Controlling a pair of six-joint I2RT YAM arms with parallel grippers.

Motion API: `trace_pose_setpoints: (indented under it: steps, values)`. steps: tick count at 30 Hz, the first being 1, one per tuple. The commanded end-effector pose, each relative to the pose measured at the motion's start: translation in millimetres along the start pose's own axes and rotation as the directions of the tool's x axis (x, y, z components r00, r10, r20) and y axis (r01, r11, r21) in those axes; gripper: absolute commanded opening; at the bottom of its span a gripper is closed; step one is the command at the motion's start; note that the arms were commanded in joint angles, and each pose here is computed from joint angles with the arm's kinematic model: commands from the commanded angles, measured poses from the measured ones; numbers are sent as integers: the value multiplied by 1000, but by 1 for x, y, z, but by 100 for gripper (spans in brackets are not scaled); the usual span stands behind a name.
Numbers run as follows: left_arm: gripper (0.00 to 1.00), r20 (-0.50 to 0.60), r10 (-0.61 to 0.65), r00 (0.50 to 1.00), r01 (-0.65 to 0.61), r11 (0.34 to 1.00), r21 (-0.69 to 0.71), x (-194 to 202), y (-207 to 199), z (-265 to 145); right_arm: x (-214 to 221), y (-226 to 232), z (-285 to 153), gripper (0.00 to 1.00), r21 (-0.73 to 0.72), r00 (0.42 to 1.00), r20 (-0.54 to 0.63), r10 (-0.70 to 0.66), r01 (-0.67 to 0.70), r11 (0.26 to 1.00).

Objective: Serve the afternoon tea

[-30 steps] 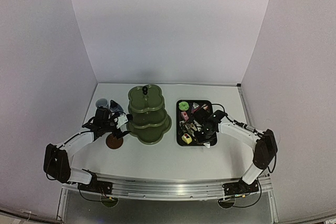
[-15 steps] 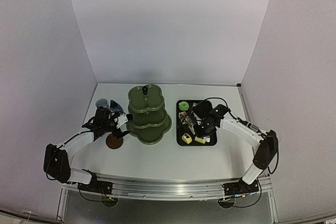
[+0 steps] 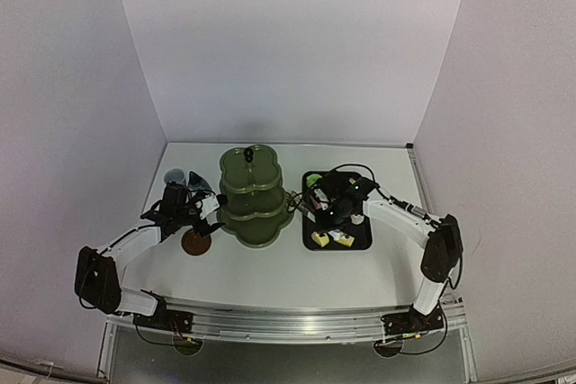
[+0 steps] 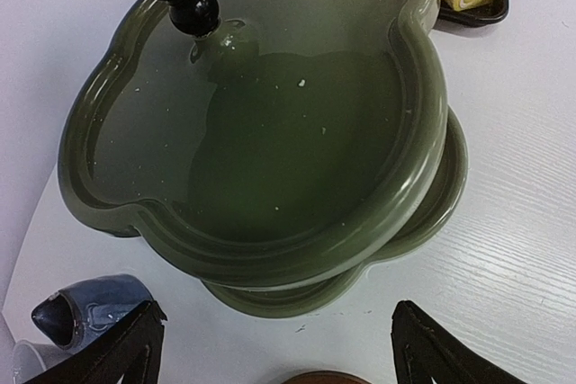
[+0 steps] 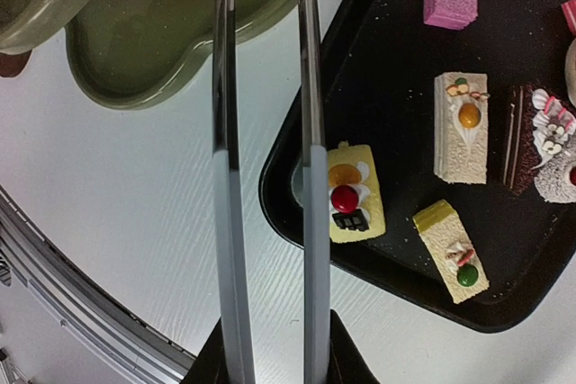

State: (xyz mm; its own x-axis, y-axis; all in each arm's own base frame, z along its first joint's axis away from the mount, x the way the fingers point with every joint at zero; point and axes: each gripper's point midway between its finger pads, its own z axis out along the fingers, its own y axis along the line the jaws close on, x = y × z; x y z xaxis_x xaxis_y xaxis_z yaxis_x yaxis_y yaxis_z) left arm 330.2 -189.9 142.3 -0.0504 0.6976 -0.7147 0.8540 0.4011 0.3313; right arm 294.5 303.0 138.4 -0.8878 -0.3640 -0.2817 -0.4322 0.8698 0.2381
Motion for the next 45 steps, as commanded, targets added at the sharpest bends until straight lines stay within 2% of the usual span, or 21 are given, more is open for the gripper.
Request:
trace_pose_setpoints:
  steps: [1,18,20,24,28,38,45]
  values:
    - [88,50,35,998,-34,999,-14,-12,2,-3,-23,22,1,3,-81,998,53,-28,32,996]
    - [88,49,53,997,-52,998,-30,-12,3,-4,-28,22,36,9,-34,998,33,-58,59,998]
    - [88,50,55,997,-54,998,-31,-12,4,-4,-25,22,37,12,-29,998,28,-60,60,998]
    - [88,50,57,997,-55,998,-32,-11,3,-4,-23,23,36,31,-26,998,25,-59,60,998]
    - [88,50,55,997,-53,998,-27,-11,3,-3,-24,21,32,38,-12,998,36,-57,57,998]
    - [88,44,52,998,-51,998,-25,-10,2,-4,-30,12,-6,36,50,991,122,-54,49,998]
    - [88,45,54,998,-53,998,-25,-10,2,-4,-15,-6,-26,36,130,993,111,-40,25,991]
